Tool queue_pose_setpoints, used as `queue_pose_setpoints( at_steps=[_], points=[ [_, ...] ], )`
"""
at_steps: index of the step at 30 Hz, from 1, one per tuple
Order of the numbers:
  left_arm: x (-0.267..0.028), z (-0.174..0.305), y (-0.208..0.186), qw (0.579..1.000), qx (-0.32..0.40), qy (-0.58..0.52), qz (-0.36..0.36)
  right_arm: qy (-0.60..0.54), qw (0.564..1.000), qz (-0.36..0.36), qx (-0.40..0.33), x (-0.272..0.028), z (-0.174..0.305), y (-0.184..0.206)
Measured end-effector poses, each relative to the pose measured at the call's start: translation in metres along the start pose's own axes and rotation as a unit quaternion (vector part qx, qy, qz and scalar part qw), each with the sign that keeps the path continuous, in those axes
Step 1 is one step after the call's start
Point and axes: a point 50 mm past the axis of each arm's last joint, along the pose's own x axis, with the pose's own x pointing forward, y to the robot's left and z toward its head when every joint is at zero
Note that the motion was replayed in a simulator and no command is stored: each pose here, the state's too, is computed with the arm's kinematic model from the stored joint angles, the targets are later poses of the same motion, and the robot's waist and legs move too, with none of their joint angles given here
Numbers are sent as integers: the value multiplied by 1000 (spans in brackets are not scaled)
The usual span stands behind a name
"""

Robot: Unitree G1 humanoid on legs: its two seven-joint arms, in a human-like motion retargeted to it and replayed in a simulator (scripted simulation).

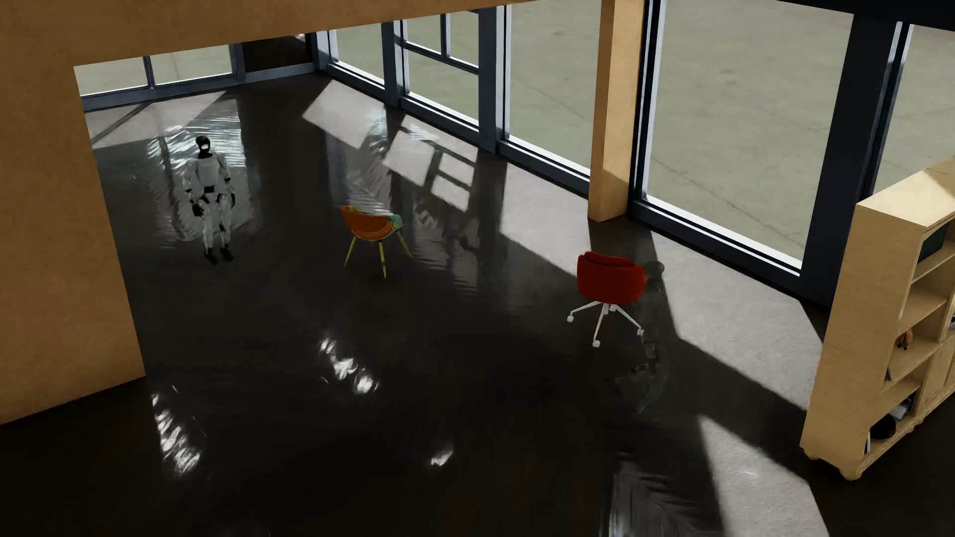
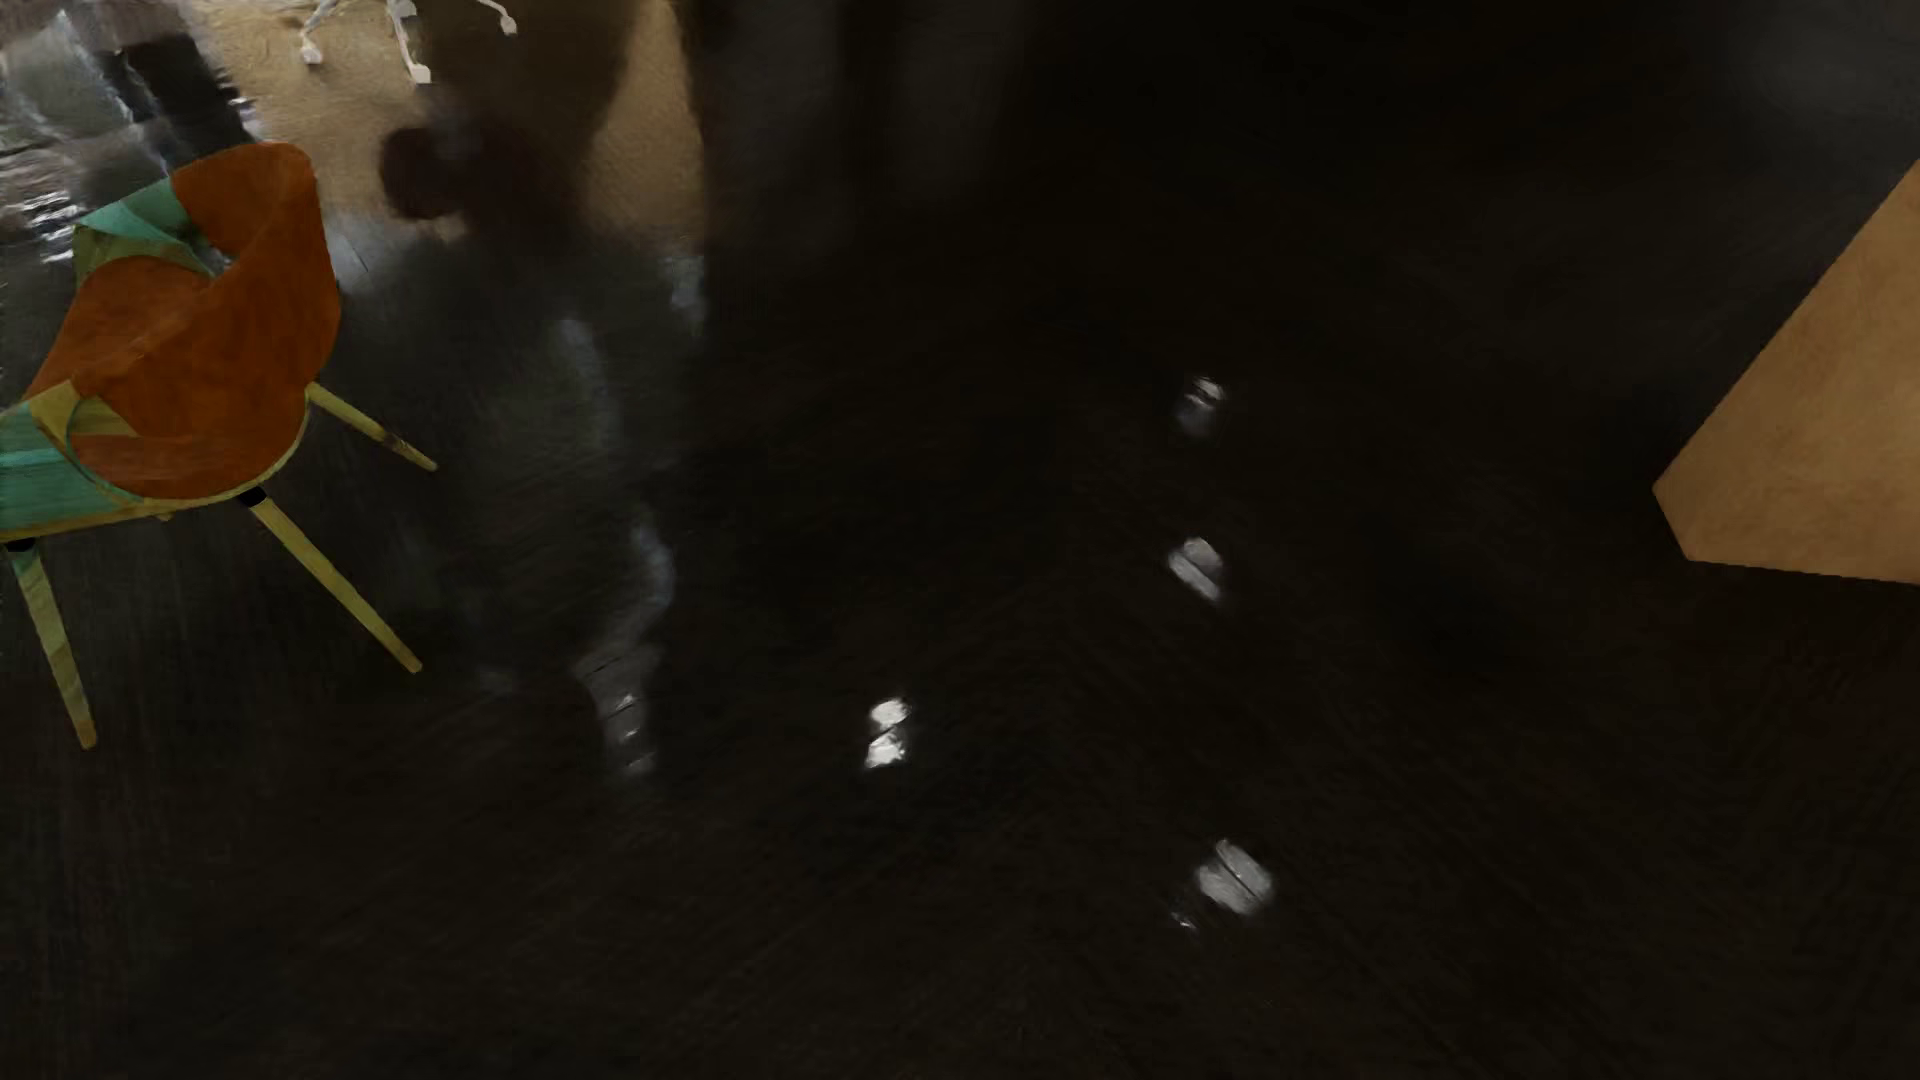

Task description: Walk to shelves

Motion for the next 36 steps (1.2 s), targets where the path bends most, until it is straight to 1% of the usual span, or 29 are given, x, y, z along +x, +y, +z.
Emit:
queue_pose_setpoints(
  at_steps=[5, 6, 9, 10, 11, 12, 13, 17, 18, 19, 20, 23, 25, 27, 29, 30, 33, 35, 36],
  points=[
    [-3, -10, 2, 1000, -8, 13, 5, -15, 1000, 5, -6, -1, 5, 3],
    [-4, -9, 4, 1000, -14, 9, 10, -27, 1000, -3, -4, -2, 10, -3],
    [-5, -8, 3, 999, -31, 2, 13, -70, 997, -23, -5, -3, 31, -18],
    [-6, -12, 0, 1000, -23, 8, 7, -84, 996, -23, -13, -1, 42, -21],
    [-9, -21, 2, 999, -29, 19, 12, -91, 995, -29, 6, 1, 49, -21],
    [-11, -27, -2, 999, -31, 29, 9, -114, 993, -41, 5, -3, 56, -30],
    [-13, -35, -4, 999, -18, 44, 1, -125, 991, -35, -14, -1, 66, -30],
    [-16, -52, -12, 997, -17, 80, -9, -142, 988, -46, -30, 0, 81, -41],
    [-16, -54, -14, 996, -1, 84, -17, -154, 986, -36, -45, 0, 89, -36],
    [-18, -60, -15, 995, -14, 95, -14, -130, 990, -48, -28, 2, 76, -43],
    [-20, -65, -14, 994, -19, 104, -10, -119, 992, -39, -27, 3, 70, -36],
    [-19, -68, -13, 993, -6, 116, -14, -41, 999, 0, -36, 5, 27, -8],
    [-14, -52, -11, 996, -9, 86, -11, -4, 999, 12, -42, 2, 4, -1],
    [-8, -29, -8, 999, -9, 42, -7, 18, 1000, 11, -13, -4, -12, 6],
    [-4, -4, 5, 1000, -19, -4, 12, 36, 999, 22, -27, -6, -23, 11],
    [-5, 4, 11, 999, -26, -24, 22, 42, 999, 22, -18, -9, -29, 13],
    [-5, 38, 30, 995, -9, -86, 42, 46, 999, 22, -10, -13, -35, 15],
    [-4, 55, 41, 993, -3, -109, 55, 47, 999, 20, -6, -14, -36, 14],
    [-3, 48, 41, 994, -9, -97, 56, 56, 998, 27, -9, -16, -42, 18]
  ],
)
